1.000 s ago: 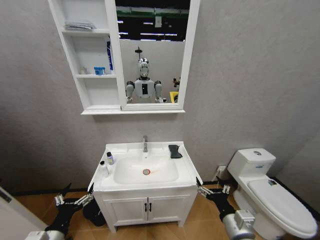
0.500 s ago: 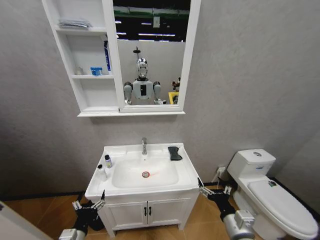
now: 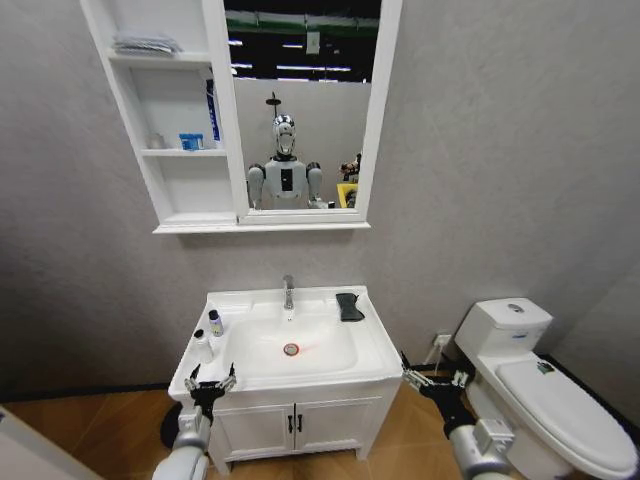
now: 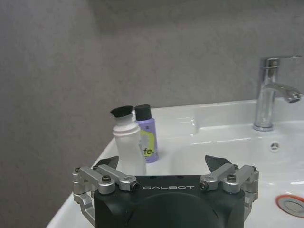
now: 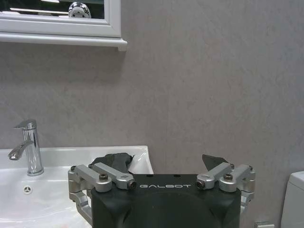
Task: Move facial cleanser and shampoo from washbasin to cabinet, then wipe washbasin with towel.
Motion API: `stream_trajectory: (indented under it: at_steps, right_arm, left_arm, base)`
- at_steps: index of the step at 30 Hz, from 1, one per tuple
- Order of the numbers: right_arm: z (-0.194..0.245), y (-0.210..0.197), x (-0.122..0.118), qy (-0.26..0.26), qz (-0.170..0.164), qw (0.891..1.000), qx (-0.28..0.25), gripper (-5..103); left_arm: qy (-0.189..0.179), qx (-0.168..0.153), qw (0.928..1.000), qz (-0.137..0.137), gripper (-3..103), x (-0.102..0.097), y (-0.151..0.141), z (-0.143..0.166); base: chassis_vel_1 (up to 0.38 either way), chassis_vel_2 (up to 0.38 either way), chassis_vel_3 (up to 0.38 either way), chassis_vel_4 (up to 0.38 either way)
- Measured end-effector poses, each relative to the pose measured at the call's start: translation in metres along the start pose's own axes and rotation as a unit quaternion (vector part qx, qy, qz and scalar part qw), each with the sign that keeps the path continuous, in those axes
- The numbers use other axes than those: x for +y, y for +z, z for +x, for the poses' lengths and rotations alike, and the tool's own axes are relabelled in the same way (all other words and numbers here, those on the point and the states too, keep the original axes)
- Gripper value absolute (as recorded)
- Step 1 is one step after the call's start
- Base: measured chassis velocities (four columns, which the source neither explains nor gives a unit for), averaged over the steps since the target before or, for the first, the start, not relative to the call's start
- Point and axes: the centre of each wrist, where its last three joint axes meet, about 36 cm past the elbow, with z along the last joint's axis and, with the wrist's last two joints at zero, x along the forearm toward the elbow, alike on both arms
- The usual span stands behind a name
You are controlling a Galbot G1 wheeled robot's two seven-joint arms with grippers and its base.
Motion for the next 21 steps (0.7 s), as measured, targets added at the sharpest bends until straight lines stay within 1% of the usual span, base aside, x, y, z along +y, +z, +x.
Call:
stream_trajectory:
  at_steps: [2, 3, 6, 7, 9, 11, 12, 13, 14, 15, 17, 18, 19, 21]
  right_arm:
    - [-0.002, 0.003, -0.001, 0.002, -0.005, 1.0, 0.0, 100]
    - [-0.002, 0.005, -0.003, 0.004, -0.01, 1.0, 0.003, 100]
    - [-0.003, 0.008, -0.004, 0.005, -0.01, 1.0, 0.005, 100]
    - [-0.004, 0.01, -0.005, 0.005, -0.01, 1.0, 0.007, 100]
    - [-0.005, 0.012, -0.006, 0.006, -0.009, 1.0, 0.007, 100]
    - [-0.008, 0.016, -0.005, 0.012, -0.011, 1.0, 0.009, 100]
    - [-0.009, 0.017, -0.005, 0.013, -0.012, 1.0, 0.01, 100]
    - [-0.009, 0.017, -0.005, 0.013, -0.012, 1.0, 0.01, 100]
    - [-0.011, 0.019, -0.006, 0.016, -0.012, 1.0, 0.011, 100]
    - [-0.013, 0.021, -0.006, 0.019, -0.013, 1.0, 0.013, 100]
    - [-0.014, 0.024, -0.006, 0.02, -0.014, 1.0, 0.015, 100]
    - [-0.015, 0.025, -0.006, 0.021, -0.015, 1.0, 0.017, 100]
    - [-0.015, 0.025, -0.006, 0.021, -0.015, 1.0, 0.017, 100]
    - [-0.015, 0.028, -0.006, 0.023, -0.016, 0.999, 0.021, 100]
  left_arm:
    - [-0.018, -0.001, 0.9998, 0.003, 100, 0.004, -0.002, -0.01]
    - [-0.032, 0.005, 0.9995, 0.003, 100, 0.008, -0.002, -0.019]
    - [-0.038, 0.008, 0.9992, 0.004, 100, 0.011, -0.002, -0.026]
    - [-0.043, 0.013, 0.999, 0.005, 100, 0.014, -0.001, -0.035]
    - [-0.044, 0.015, 0.9989, 0.005, 100, 0.016, 0.0, -0.039]
    - [-0.044, 0.018, 0.9989, 0.004, 100, 0.02, 0.0, -0.058]
    - [-0.042, 0.018, 0.9989, 0.006, 100, 0.02, -0.001, -0.062]
    - [-0.042, 0.018, 0.9989, 0.006, 100, 0.02, -0.001, -0.062]
    - [-0.036, 0.018, 0.9991, 0.008, 101, 0.021, -0.003, -0.069]
    - [-0.032, 0.019, 0.9992, 0.009, 100, 0.022, -0.005, -0.075]
    - [-0.031, 0.021, 0.9992, 0.011, 100, 0.022, -0.006, -0.078]
    - [-0.029, 0.024, 0.9992, 0.014, 96, 0.023, -0.005, -0.082]
    - [-0.029, 0.024, 0.9992, 0.014, 96, 0.023, -0.005, -0.082]
    - [-0.026, 0.029, 0.999, 0.02, 85, 0.025, -0.004, -0.086]
  base:
    - [0.0, 0.0, 0.0, 0.0]
    - [0.0, 0.0, 0.0, 0.0]
    - [0.0, 0.0, 0.0, 0.0]
    - [0.0, 0.0, 0.0, 0.0]
    - [0.0, 0.0, 0.0, 0.0]
    - [0.0, 0.0, 0.0, 0.0]
    - [0.0, 0.0, 0.0, 0.0]
    - [0.0, 0.0, 0.0, 0.0]
    - [0.0, 0.0, 0.0, 0.0]
    - [0.0, 0.0, 0.0, 0.0]
    - [0.0, 0.0, 0.0, 0.0]
    - [0.0, 0.0, 0.0, 0.0]
    - [0.0, 0.0, 0.0, 0.0]
    - [0.0, 0.0, 0.0, 0.0]
